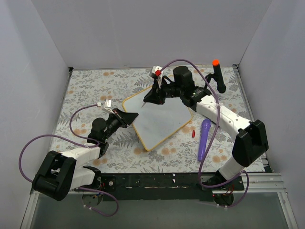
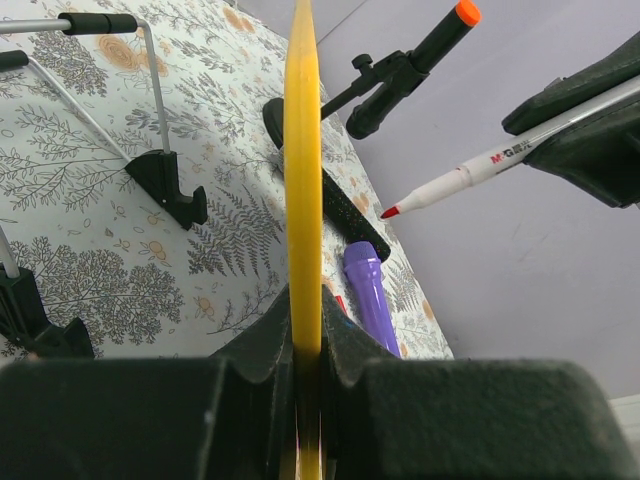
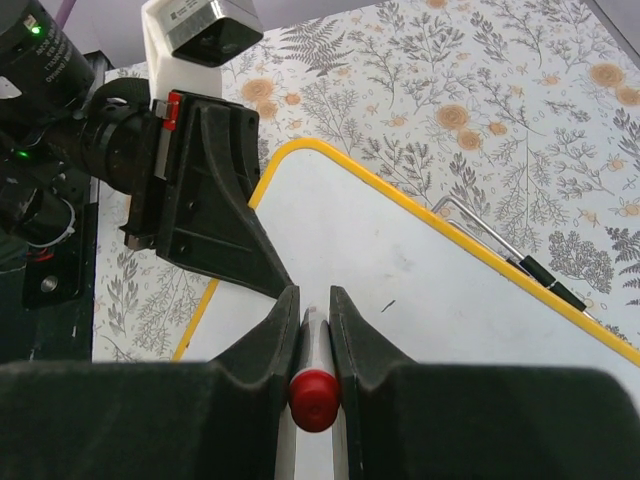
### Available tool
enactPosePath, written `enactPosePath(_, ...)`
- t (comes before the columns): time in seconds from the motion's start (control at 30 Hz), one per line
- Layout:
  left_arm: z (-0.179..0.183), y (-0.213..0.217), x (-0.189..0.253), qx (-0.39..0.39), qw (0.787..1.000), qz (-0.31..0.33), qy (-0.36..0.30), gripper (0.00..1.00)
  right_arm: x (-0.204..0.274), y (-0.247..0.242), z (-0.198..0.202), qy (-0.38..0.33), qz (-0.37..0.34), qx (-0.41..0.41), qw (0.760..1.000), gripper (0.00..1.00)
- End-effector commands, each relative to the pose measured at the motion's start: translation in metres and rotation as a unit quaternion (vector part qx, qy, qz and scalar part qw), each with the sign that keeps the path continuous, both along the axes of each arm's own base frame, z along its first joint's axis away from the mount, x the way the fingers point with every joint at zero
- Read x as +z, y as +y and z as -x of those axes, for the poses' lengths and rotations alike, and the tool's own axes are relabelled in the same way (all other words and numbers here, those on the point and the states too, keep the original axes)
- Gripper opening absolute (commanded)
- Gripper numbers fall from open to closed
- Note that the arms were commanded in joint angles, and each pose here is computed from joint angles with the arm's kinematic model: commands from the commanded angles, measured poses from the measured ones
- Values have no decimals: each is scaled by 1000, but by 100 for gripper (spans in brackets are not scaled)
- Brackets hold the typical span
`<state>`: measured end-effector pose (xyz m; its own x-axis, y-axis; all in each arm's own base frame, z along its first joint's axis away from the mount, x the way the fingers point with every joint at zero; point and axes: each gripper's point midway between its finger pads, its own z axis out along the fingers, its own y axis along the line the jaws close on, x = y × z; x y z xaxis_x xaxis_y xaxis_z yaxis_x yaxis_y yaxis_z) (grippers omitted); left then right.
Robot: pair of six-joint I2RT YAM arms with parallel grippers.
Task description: Write a sentence on the whiteboard
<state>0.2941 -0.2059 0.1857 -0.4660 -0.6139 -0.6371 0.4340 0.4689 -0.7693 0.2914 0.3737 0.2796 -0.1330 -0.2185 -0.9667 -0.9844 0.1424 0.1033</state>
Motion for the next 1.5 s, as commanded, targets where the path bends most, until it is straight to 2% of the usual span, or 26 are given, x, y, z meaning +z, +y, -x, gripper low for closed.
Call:
enactPosePath(0.0,-1,4,53,14,995,44,-85,0,12,7,-10,-19,-27,-22,999,1)
enactPosePath(0.6,0,5,52,14,996,53,-76,0,-1,12,-26,-3,-24,-54,998,1)
enactPosePath(1.47,1,2,49,6,996,55,-75,0,-3,25,-32,12,-27,-53,998,1)
